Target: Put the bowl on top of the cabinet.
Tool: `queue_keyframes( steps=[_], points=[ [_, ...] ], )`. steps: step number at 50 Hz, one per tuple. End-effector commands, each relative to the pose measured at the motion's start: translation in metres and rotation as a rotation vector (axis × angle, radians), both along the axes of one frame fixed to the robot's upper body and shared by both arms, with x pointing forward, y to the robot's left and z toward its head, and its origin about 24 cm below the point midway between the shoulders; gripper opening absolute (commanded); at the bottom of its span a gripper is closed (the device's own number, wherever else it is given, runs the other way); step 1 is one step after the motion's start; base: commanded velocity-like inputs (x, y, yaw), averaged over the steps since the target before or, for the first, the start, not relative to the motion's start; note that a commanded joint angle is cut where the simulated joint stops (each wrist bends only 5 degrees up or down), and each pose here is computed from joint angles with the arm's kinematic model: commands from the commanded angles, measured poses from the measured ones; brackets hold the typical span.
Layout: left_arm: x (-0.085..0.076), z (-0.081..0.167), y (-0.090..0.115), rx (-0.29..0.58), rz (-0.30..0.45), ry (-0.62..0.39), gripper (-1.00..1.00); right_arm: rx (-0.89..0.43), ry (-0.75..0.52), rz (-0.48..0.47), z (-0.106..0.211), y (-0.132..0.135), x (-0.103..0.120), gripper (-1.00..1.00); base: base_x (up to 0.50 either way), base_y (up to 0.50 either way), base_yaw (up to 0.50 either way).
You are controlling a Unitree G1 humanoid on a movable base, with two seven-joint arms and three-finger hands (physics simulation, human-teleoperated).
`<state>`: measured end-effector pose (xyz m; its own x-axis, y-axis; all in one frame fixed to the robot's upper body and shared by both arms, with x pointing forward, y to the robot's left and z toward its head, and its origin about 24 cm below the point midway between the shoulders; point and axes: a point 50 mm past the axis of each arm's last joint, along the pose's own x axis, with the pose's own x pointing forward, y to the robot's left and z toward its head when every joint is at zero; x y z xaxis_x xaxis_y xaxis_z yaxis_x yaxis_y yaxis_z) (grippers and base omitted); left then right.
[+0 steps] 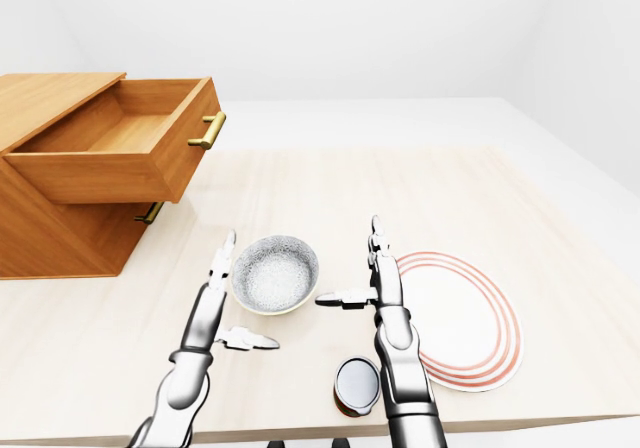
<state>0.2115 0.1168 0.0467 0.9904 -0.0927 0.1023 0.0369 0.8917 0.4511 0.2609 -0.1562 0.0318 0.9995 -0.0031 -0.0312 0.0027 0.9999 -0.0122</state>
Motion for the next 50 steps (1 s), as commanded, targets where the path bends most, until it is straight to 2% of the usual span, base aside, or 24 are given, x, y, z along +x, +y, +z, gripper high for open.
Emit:
queue_keyframes(
  steps=[1, 2, 4, 8, 10, 15, 27, 33, 38, 44, 45, 46, 47, 50],
  points=[
    [-0.011, -0.001, -0.011, 0.095, -0.032, -0.023, 1.00, 0.001, 0.002, -0.001, -0.001, 0.000, 0.001, 1.00, 0.00, 0.00, 0.00],
    [-0.010, -0.001, -0.011, 0.102, -0.032, -0.023, 1.00, 0.001, 0.003, -0.001, -0.002, 0.000, 0.001, 1.00, 0.00, 0.00, 0.00],
    [-0.008, -0.009, -0.010, 0.174, -0.009, -0.028, 1.00, 0.000, 0.002, 0.003, -0.002, 0.001, 0.001, 1.00, 0.00, 0.00, 0.00],
    [-0.004, -0.015, -0.010, 0.226, 0.014, -0.030, 1.00, -0.001, 0.004, 0.007, -0.002, 0.002, 0.001, 1.00, 0.00, 0.00, 0.00],
    [-0.004, -0.015, -0.012, 0.220, 0.009, -0.022, 1.00, -0.003, 0.004, 0.007, -0.002, 0.002, 0.002, 1.00, 0.00, 0.00, 0.00],
    [0.004, -0.018, -0.012, 0.287, 0.044, -0.058, 1.00, -0.001, 0.002, 0.012, -0.002, 0.003, 0.002, 1.00, 0.00, 0.00, 0.00],
    [0.021, -0.029, -0.011, 0.368, 0.100, -0.070, 1.00, -0.003, -0.001, 0.024, -0.003, 0.005, 0.001, 1.00, 0.00, 0.00, 0.00],
    [0.021, -0.032, -0.015, 0.410, 0.109, -0.093, 1.00, -0.003, -0.001, 0.024, -0.002, 0.004, 0.001, 1.00, 0.00, 0.00, 0.00],
    [0.016, -0.033, -0.018, 0.417, 0.098, -0.094, 1.00, -0.002, -0.002, 0.021, -0.002, 0.003, 0.001, 1.00, 0.00, 0.00, 0.00],
    [0.008, -0.045, -0.019, 0.472, 0.088, -0.082, 1.00, 0.000, -0.004, 0.018, -0.001, 0.003, 0.001, 1.00, 0.00, 0.00, 0.00],
    [0.008, -0.046, -0.019, 0.481, 0.088, -0.083, 0.81, 0.000, -0.004, 0.018, -0.002, 0.003, 0.001, 1.00, 0.00, 0.00, 0.00],
    [0.007, -0.047, -0.019, 0.490, 0.087, -0.084, -0.40, 0.000, -0.005, 0.018, -0.001, 0.003, 0.001, 1.00, 0.00, 0.00, 0.00],
    [0.006, -0.048, -0.019, 0.477, 0.079, -0.067, -0.92, 0.000, -0.005, 0.016, -0.001, 0.002, 0.000, 1.00, 0.00, 0.00, 0.00],
    [0.003, -0.046, -0.020, 0.476, 0.076, -0.072, -0.92, 0.002, -0.006, 0.012, -0.001, 0.001, 0.001, 1.00, 0.00, 0.00, 0.00]
  ],
)
